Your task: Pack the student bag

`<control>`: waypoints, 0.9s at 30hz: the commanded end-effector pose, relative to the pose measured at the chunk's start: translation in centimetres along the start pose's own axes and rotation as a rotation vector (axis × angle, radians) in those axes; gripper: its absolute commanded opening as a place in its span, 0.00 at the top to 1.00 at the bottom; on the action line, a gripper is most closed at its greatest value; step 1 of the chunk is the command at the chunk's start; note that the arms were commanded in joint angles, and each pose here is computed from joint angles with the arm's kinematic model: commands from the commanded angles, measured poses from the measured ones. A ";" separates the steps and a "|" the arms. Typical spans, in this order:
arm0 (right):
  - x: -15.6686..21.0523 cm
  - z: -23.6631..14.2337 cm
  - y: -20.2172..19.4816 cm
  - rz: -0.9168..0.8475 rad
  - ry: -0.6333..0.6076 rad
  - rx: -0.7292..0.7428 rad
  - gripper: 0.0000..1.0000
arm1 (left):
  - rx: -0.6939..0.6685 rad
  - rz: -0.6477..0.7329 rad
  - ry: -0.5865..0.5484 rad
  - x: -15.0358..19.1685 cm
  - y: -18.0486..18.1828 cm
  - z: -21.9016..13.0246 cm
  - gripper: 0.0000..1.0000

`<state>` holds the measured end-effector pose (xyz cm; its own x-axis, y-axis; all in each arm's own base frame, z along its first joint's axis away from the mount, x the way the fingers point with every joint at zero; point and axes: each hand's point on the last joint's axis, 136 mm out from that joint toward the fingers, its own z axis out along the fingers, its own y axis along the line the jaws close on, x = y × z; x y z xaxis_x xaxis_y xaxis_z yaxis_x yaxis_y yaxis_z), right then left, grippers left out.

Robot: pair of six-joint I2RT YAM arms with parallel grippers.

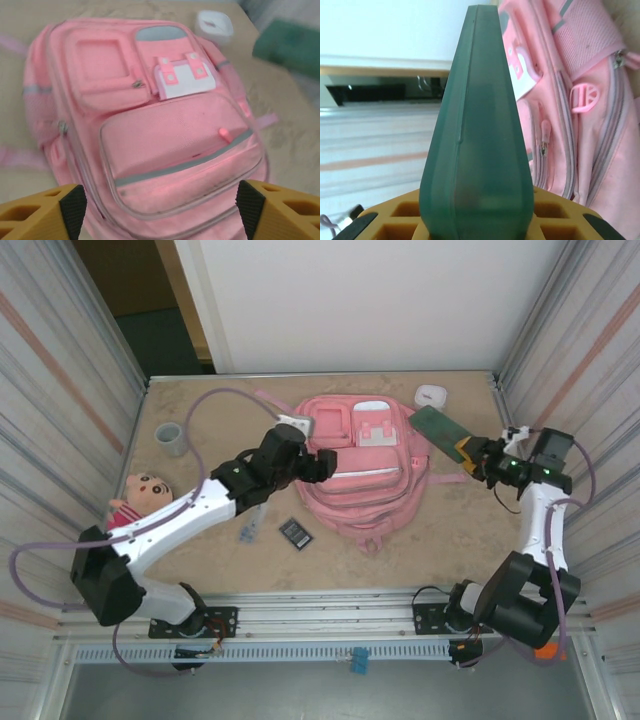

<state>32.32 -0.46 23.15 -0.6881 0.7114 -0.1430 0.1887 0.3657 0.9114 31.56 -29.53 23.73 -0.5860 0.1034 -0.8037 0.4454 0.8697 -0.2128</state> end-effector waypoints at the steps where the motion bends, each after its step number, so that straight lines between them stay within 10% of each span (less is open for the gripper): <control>1: 0.5 -1.1 1.8 -0.003 0.044 -0.075 0.87 | 0.197 0.610 0.022 0.8 -3.9 3.0 0.17; 7: 1.2 -1.5 1.0 0.012 0.016 -0.042 0.87 | 0.392 1.070 0.094 5.1 -7.1 7.7 0.08; 23: 2.6 -2.6 1.2 -0.004 -0.011 -0.005 0.86 | 0.463 1.053 0.142 7.0 -7.7 13.5 0.13; 27: 2.6 -2.7 1.3 -0.012 -0.019 0.000 0.86 | 0.391 1.039 0.146 6.9 -6.7 14.4 0.29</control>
<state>29.37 0.09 24.17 -0.6749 0.7296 -0.1101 0.2260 0.3465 0.9104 33.24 -41.38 11.17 0.1286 0.7719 -0.6226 0.9468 0.0911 0.3085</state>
